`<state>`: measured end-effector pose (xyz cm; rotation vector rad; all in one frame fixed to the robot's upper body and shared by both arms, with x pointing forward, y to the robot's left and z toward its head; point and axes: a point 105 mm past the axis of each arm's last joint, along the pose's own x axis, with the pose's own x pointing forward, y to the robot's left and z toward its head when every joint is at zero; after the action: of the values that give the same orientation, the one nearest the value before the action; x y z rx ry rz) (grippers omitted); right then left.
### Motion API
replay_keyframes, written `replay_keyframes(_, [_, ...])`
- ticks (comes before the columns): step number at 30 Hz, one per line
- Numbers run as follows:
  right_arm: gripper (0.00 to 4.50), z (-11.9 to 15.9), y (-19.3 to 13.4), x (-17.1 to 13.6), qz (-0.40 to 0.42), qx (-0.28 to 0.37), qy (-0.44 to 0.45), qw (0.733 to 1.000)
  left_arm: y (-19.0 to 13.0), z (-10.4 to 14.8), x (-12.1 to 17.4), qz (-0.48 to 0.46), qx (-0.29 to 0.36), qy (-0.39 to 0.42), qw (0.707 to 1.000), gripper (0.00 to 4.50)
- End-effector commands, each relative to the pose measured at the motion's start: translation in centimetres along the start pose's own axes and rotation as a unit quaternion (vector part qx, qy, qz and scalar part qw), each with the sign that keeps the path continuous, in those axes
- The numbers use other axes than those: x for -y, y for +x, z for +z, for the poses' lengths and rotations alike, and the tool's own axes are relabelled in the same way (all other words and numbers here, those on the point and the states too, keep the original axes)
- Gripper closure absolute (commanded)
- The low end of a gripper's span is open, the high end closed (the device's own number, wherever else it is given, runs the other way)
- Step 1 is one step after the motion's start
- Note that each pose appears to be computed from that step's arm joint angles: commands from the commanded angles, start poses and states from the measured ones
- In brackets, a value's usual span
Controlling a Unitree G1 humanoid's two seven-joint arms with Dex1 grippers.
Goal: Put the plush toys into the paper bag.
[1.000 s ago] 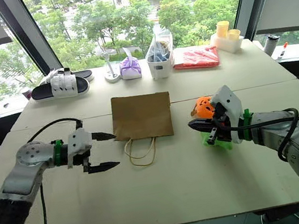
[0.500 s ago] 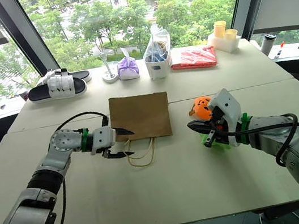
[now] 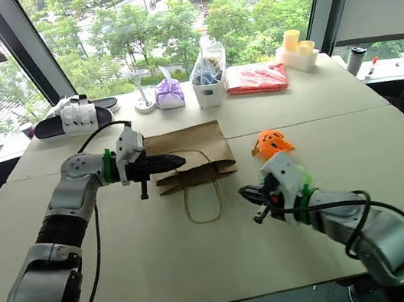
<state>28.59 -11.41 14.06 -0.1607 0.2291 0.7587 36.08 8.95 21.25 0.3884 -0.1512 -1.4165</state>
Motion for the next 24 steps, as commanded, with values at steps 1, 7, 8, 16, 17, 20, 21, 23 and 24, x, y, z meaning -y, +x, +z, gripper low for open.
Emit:
replay_keyframes(1, [4.5,1.4,2.3,0.1,-0.028,0.033,-0.021,0.999,-0.1,2.2,-0.3,0.006,0.028,0.003,1.0,4.48])
replay_keyframes(7, [4.5,2.0,7.3,0.4,-0.052,0.061,-0.01,0.997,0.0,3.1,0.3,0.007,0.038,-0.015,0.999,4.48])
replay_keyframes(8, [4.5,2.0,8.0,0.3,-0.049,0.062,-0.008,0.997,-0.1,3.2,0.4,0.008,0.04,-0.019,0.999,4.48])
replay_keyframes(16, [4.5,0.1,13.1,0.7,-0.081,0.038,-0.014,0.996,-0.6,6.0,-0.3,0.048,0.085,-0.033,0.995,4.48])
replay_keyframes(17, [4.5,-0.7,13.4,0.7,-0.084,0.022,-0.013,0.996,-0.9,6.6,-0.9,0.066,0.096,-0.034,0.993,4.48])
replay_keyframes(20, [4.5,-2.0,13.4,0.3,-0.071,0.007,-0.005,0.997,-1.9,8.6,-2.7,0.115,0.134,-0.04,0.983,4.48])
replay_keyframes(21, [4.5,-2.3,13.3,0.2,-0.071,0.004,-0.005,0.997,-2.2,9.2,-3.3,0.132,0.145,-0.042,0.98,4.48])
replay_keyframes(23, [4.5,-2.7,13.2,0.1,-0.069,0.0,0.001,0.998,-3.1,10.5,-4.7,0.165,0.172,-0.048,0.97,4.48])
replay_keyframes(24, [4.5,-2.8,13.1,0.0,-0.068,-0.001,0.006,0.998,-3.5,11.1,-5.3,0.178,0.184,-0.052,0.965,4.48])
